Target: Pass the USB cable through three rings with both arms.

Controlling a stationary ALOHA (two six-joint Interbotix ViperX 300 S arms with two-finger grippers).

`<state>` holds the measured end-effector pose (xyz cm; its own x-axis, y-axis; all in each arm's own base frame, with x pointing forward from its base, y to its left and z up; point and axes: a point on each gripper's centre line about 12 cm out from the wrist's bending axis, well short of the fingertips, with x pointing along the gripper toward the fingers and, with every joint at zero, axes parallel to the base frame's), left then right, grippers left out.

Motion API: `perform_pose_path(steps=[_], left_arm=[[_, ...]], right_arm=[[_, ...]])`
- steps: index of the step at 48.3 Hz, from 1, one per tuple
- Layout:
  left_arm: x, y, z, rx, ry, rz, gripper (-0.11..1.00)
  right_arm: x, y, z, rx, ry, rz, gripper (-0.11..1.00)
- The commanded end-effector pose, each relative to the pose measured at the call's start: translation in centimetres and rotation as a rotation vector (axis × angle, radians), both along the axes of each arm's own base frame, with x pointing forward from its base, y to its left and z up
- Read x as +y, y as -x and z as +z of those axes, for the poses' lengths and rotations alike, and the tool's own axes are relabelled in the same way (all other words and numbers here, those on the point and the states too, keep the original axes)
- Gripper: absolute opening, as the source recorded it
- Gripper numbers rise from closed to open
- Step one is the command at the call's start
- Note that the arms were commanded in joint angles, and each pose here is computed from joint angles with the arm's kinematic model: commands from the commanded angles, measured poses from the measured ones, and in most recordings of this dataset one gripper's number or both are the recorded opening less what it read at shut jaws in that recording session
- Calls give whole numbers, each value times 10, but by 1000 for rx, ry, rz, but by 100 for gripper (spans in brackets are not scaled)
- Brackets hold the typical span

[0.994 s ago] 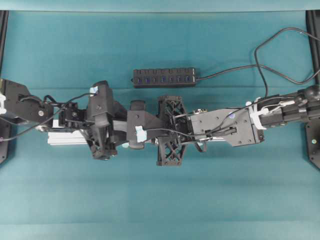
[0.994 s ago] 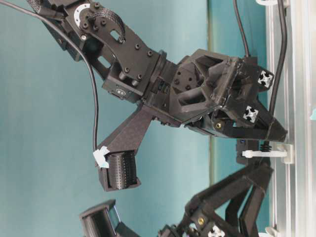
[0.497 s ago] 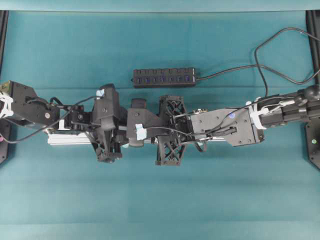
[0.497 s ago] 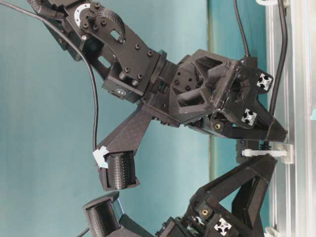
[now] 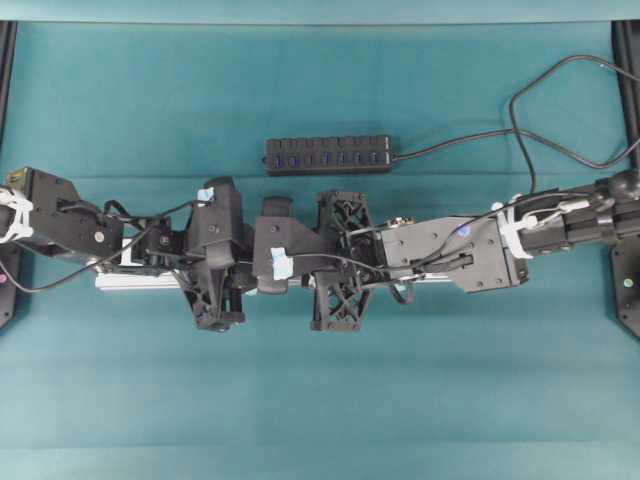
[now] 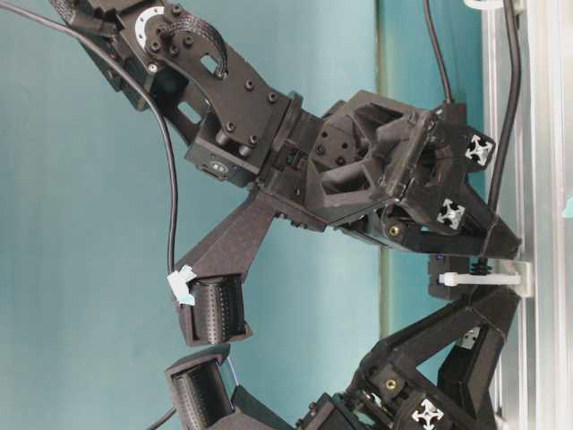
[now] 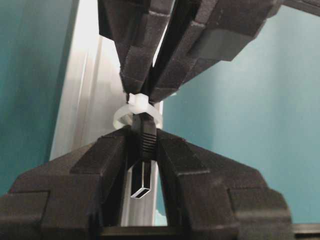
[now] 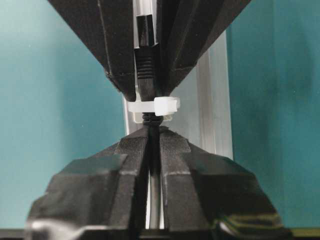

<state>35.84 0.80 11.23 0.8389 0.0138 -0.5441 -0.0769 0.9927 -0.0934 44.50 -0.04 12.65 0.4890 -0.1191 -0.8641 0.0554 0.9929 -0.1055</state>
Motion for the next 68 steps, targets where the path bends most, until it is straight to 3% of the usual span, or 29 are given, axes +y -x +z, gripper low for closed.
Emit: perform_pose_path(steps=[1,9,20,38,46,57,68], left_arm=[[-1,-5,7,-26,-1,-3,30],[-1,-6,8,-31,-2,-4,27],[0,-11,14,-51,-3,-4,13],[-4,-1,15,3,-2,-11,13],[-3,14,11,69,-3,-10,13],[-6,23,17,64,-2,-18,13],[-7,29,34,40,-7,-22,13]], right_arm=[[0,-2,9,-28,-8,-7,-9],[1,-2,9,-28,-8,-6,-9],[3,-3,9,-36,-11,-2,-9],[2,0,12,-20,-4,-8,-2],[-2,6,17,2,3,-22,16],[-5,10,21,29,25,-23,68],[-3,5,31,-11,22,-15,68]])
